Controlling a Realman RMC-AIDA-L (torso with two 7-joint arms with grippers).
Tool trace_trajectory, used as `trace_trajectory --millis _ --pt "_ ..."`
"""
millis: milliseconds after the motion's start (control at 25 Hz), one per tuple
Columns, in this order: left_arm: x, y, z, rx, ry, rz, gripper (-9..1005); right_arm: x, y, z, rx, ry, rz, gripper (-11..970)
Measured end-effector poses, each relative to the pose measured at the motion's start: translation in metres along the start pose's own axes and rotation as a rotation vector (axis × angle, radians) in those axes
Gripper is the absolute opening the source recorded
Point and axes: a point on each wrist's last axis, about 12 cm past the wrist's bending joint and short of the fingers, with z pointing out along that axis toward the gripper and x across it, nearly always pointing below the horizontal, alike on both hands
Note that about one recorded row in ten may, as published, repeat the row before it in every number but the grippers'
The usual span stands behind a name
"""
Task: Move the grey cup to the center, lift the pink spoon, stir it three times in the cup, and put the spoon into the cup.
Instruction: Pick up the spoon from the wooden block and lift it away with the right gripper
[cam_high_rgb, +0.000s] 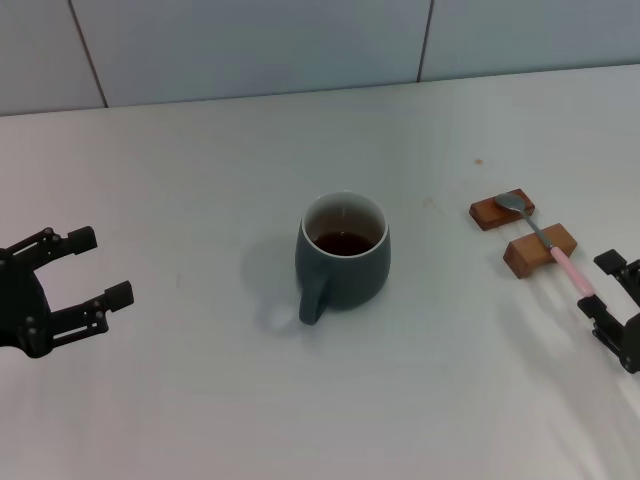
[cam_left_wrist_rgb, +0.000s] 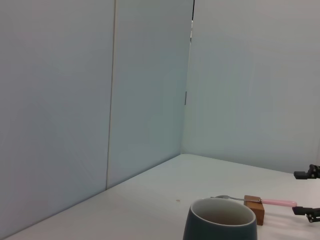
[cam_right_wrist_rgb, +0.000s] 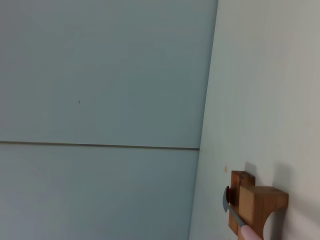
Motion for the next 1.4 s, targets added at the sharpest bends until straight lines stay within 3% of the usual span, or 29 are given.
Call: trace_trajectory --millis 1400 --pt "-0.001 0.0 -0.002 -0.019 -0.018 -0.001 830 -0.006 0.005 0.028 0.02 0.028 -0.011 746"
